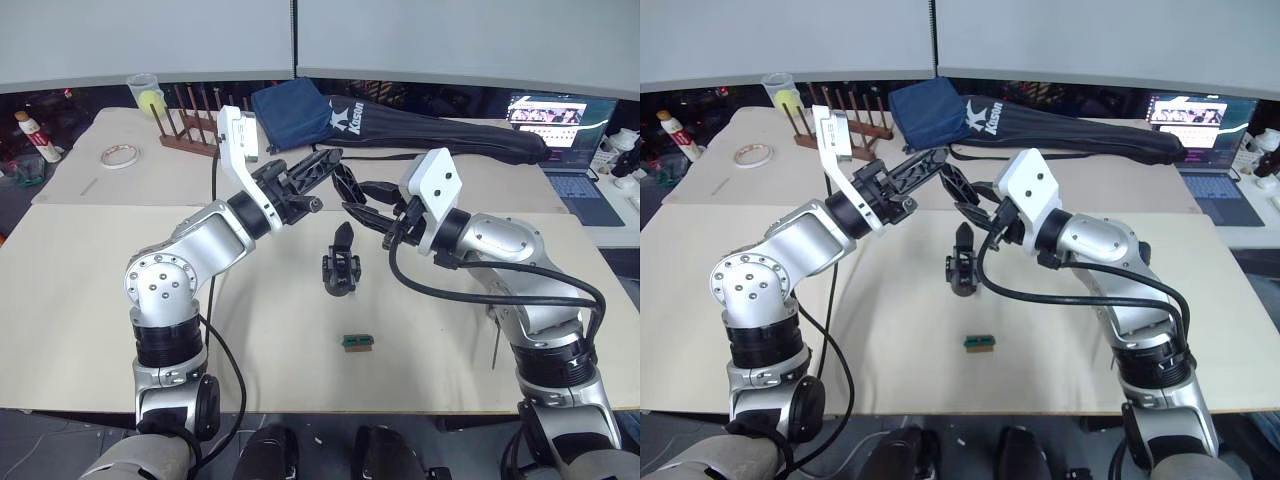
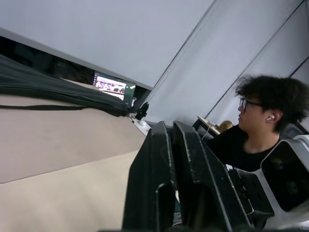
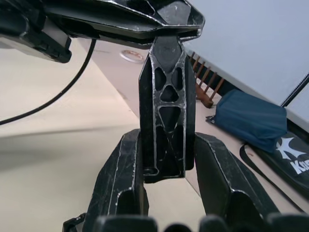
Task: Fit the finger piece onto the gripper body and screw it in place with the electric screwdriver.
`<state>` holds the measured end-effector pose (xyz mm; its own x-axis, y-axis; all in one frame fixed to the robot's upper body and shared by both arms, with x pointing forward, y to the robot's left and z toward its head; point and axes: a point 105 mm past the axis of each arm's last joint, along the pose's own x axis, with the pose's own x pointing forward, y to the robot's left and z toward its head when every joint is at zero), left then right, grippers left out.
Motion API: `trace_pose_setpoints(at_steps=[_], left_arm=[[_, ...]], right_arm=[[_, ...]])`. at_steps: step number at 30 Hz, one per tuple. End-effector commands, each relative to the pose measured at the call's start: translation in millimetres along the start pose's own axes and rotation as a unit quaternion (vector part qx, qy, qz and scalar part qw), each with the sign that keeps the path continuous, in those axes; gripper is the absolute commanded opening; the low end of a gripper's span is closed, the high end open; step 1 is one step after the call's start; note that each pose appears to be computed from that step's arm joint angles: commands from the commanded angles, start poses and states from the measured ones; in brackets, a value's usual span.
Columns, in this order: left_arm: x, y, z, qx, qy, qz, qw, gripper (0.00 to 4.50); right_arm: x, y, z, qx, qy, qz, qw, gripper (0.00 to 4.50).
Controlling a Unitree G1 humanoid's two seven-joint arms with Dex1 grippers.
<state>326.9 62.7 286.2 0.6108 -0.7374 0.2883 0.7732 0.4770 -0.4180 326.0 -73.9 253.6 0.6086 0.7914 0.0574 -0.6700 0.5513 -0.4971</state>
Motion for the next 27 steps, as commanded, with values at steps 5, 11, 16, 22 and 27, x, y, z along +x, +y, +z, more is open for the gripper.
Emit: trace_pose_setpoints(at_steps=[5,11,16,22,27], left_arm=[[2.3,-7.5,2.8,0.055,0.037,-0.037,0.997,0.00],[-19.5,-16.2,11.9,0.160,0.150,-0.166,0.961,0.00],[-26.0,-23.6,22.4,0.159,0.202,-0.241,0.936,0.00],[-22.2,-29.9,25.1,0.159,0.211,-0.268,0.927,0.00],[-21.6,-29.6,25.3,0.161,0.213,-0.270,0.925,0.00]], right_arm=[[-13.9,6.0,37.6,-0.054,-0.053,0.080,0.994,2.86],[-24.7,-6.3,49.5,0.108,-0.033,0.233,0.966,4.46],[-19.0,1.8,46.7,0.227,0.005,0.322,0.919,4.46],[-2.2,10.1,50.3,0.274,0.006,0.349,0.896,4.46],[4.8,13.0,53.4,0.275,-0.006,0.356,0.893,3.60]])
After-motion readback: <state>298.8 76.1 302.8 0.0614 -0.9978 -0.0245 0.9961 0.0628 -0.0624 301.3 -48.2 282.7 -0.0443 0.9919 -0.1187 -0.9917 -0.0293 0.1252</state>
